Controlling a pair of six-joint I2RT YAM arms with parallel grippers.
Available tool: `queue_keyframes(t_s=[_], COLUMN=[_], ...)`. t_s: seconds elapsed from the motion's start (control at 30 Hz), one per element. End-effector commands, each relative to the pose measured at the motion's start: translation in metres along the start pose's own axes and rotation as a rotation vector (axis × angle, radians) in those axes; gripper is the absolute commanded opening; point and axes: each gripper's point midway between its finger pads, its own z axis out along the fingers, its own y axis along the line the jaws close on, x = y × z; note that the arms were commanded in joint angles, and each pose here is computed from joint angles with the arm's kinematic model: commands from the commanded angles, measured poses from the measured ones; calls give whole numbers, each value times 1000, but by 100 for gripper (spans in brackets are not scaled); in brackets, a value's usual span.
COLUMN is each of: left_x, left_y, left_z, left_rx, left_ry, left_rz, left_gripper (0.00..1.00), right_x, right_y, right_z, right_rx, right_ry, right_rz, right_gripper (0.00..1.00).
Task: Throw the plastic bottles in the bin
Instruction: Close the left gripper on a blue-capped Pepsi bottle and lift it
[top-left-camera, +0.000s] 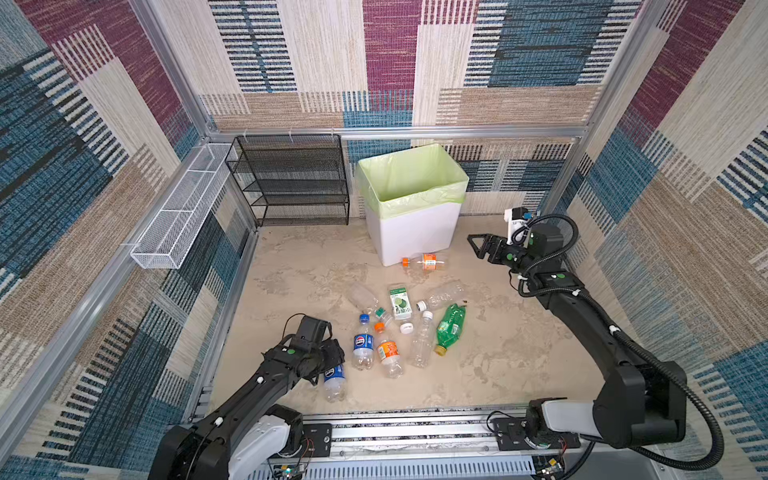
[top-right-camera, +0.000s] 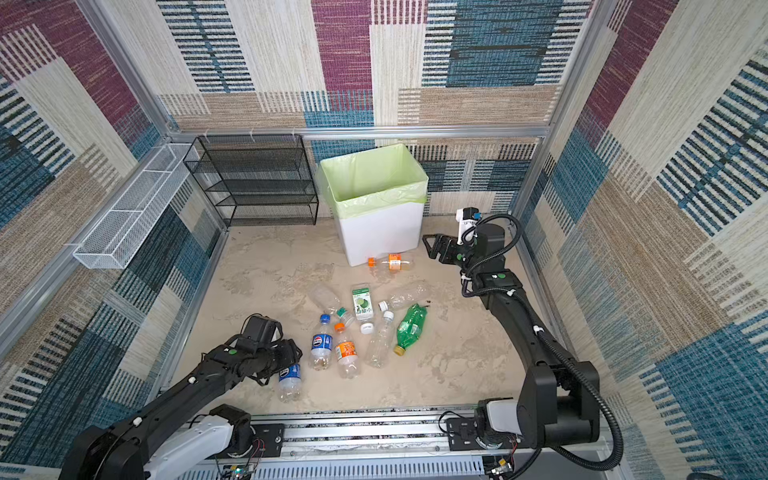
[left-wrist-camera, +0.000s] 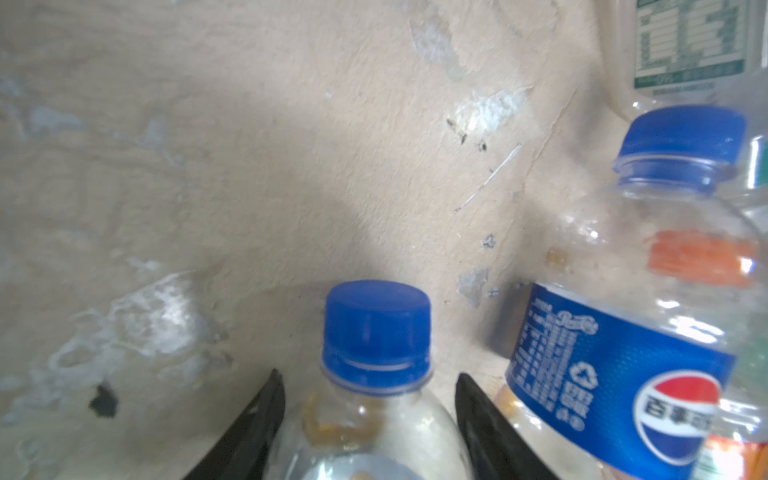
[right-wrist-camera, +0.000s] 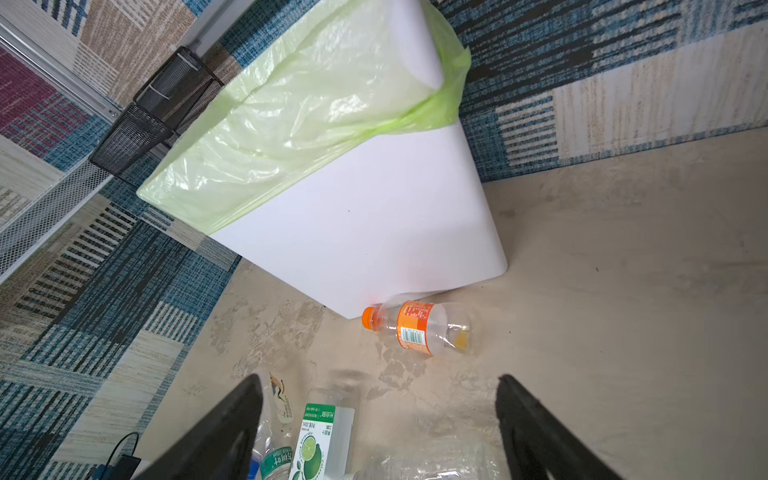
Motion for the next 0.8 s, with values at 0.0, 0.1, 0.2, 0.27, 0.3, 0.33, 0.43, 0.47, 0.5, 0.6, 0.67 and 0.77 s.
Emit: queue_keyframes(t_s=[0.0, 0.1, 0.2, 0.27, 0.3, 0.33, 0.43, 0.47, 0.5, 0.6, 0.67, 0.77], left_x=[-1, -14, -30, -43, -48, -54, -70, -77, -82, -100, -116, -143], left_y=[-3, -12, -24, -33, -36, -40, -50, -55, -60, -79, -90, -110], left_z=[2, -5, -18, -31, -37, -43, -62, -69, -75, -99, -117, -150], left_rx=[9, 32, 75, 108, 120, 131, 163, 180, 192, 246, 256, 269], left_ry=[2, -48, -121, -188, -220, -252, -348, -383, -412, -519, -614, -779], left_rz=[-7, 16, 44, 64, 74, 87, 125, 144, 159, 240, 312, 400], left_gripper=[57, 53, 52, 52, 52, 52, 52, 52, 52, 52, 53, 54], right_x=[-2, 5, 7, 5, 5, 4, 5, 4, 2, -3, -6, -5], right_y=[-7, -15, -20, -21, -21, -22, -23, -23, -23, -23, -22, -23], right_z=[2, 7, 9, 9, 9, 9, 10, 10, 10, 6, 2, -1], right_rx=[29, 57, 76, 82, 85, 87, 91, 95, 100, 117, 124, 134], right_ry=[-17, 2, 12, 9, 7, 4, 12, 12, 9, -4, -18, -33], right_rz=[-20, -21, -24, -24, -26, -26, -20, -21, -22, -30, -39, -39], right_gripper=[88, 87, 86, 85, 85, 85, 84, 83, 83, 82, 82, 81])
